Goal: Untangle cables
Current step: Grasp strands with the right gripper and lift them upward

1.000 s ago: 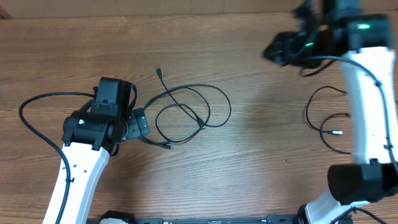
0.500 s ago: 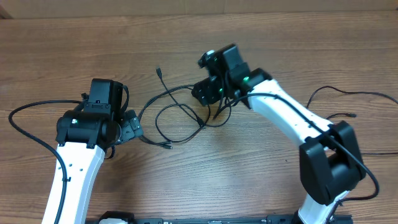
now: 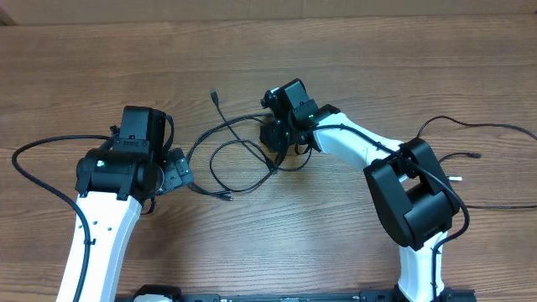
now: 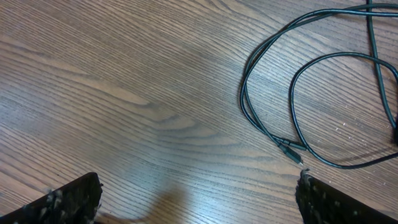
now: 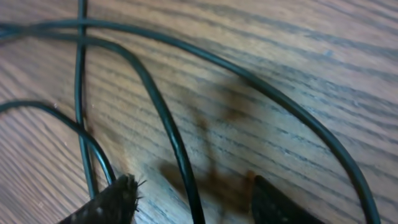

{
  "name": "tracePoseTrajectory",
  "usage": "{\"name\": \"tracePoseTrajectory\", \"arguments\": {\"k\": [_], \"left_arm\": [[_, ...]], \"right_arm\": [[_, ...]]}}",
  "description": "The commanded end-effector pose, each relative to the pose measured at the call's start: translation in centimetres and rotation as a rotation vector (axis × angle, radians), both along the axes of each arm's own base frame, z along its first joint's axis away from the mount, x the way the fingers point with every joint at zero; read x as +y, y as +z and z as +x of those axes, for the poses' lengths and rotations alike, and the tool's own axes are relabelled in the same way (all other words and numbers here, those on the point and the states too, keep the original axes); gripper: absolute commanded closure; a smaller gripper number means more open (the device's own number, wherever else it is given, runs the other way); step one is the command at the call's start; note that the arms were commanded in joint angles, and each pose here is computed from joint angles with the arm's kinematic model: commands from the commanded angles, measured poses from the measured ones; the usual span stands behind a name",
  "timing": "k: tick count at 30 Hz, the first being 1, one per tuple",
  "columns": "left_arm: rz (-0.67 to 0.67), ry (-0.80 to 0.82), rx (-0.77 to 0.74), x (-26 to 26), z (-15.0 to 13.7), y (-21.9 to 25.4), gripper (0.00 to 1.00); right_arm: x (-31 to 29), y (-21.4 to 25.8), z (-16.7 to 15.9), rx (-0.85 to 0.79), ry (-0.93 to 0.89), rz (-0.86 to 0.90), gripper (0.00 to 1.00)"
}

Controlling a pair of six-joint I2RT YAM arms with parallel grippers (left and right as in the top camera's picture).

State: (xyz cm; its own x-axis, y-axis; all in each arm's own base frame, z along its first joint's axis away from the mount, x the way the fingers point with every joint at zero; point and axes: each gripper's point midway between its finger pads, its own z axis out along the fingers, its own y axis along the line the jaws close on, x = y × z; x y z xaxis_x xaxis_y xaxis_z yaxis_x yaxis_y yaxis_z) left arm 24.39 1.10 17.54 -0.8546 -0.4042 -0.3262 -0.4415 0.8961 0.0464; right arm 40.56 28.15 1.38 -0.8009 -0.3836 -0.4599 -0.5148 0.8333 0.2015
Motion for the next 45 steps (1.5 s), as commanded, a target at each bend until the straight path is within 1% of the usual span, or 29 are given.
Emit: {"name": "tracePoseTrajectory", "arguments": {"k": [1, 2, 6, 9, 11, 14, 16, 17, 18, 22, 25, 27, 30, 35, 37, 39, 40, 41, 44, 45], "left_arm": [[-0.011, 0.027, -0.007, 0.1, 0.1, 0.1, 0.00], [-0.010, 0.027, -0.006, 0.1, 0.1, 0.1, 0.00], [-0.011, 0.027, -0.008, 0.1, 0.1, 0.1, 0.00], [-0.010, 0.027, -0.006, 0.1, 0.0, 0.1, 0.00], [-0.010, 0.027, -0.006, 0.1, 0.1, 0.1, 0.00], [-0.010, 0.027, -0.009, 0.1, 0.1, 0.1, 0.00], [-0.011, 0.027, -0.012, 0.1, 0.2, 0.2, 0.00], [-0.011, 0.027, -0.014, 0.1, 0.2, 0.2, 0.00], [-0.011, 0.027, -0.017, 0.0, 0.3, 0.2, 0.00], [-0.012, 0.027, -0.026, 0.0, 0.5, 0.2, 0.01], [-0.013, 0.027, -0.034, 0.0, 0.7, 0.3, 0.00], [-0.013, 0.027, -0.039, 0.0, 0.8, 0.3, 0.00], [-0.015, 0.027, -0.049, 0.0, 1.1, 0.4, 0.00], [-0.018, 0.027, -0.067, -0.1, 1.5, 0.5, 0.00], [-0.040, 0.016, -0.093, -0.5, 2.1, 0.7, 0.00], [-0.105, -0.071, -0.136, -2.1, 3.4, 1.1, 0.00], [-0.143, -0.145, -0.168, -3.2, 4.3, 1.4, 0.00], [-0.214, -0.287, -0.236, -5.4, 5.7, 2.4, 0.00], [-0.301, -0.549, -0.364, -8.9, 7.7, 4.4, 0.00], [-0.311, -0.594, -0.386, -9.5, 8.0, 4.7, 0.00]], "right_arm": [[-0.3, -0.4, -0.5, 0.035, -0.040, 0.000, 0.48], [-0.6, -0.7, -0.9, 0.058, -0.051, -0.012, 0.51], [-0.9, -1.0, -1.4, 0.092, -0.084, -0.015, 0.70], [-1.1, -1.0, -1.6, 0.128, -0.136, -0.009, 0.96], [-1.5, 0.6, -0.8, 0.132, -0.172, 0.002, 0.96], [-2.2, 7.3, 2.2, 0.054, -0.211, 0.058, 0.96], [-2.7, 11.9, 3.6, -0.003, -0.230, 0.096, 0.96], [-3.0, 15.3, 4.3, -0.047, -0.234, 0.123, 0.96], [-3.2, 17.4, 4.6, -0.076, -0.234, 0.139, 0.96], [-3.7, 28.5, 4.8, -0.247, -0.225, 0.232, 0.96], [-4.1, 33.9, 4.0, -0.333, -0.214, 0.276, 0.96], [-4.3, 35.6, 3.5, -0.355, -0.210, 0.291, 0.96], [-2.7, 37.5, 1.5, -0.368, -0.048, 0.336, 0.96], [-2.3, 39.7, 1.5, -0.433, -0.014, 0.374, 0.96], [-2.3, 40.1, 1.2, -0.434, -0.011, 0.377, 0.96], [-2.1, 40.3, 0.7, -0.430, -0.004, 0.377, 0.96], [-2.0, 40.6, 0.4, -0.432, 0.002, 0.380, 0.96], [-1.9, 41.4, -0.1, -0.445, 0.009, 0.388, 0.96], [-2.2, 44.1, -1.4, -0.503, 0.021, 0.420, 0.96], [-2.3, 44.7, -1.6, -0.516, 0.022, 0.426, 0.96]]}}
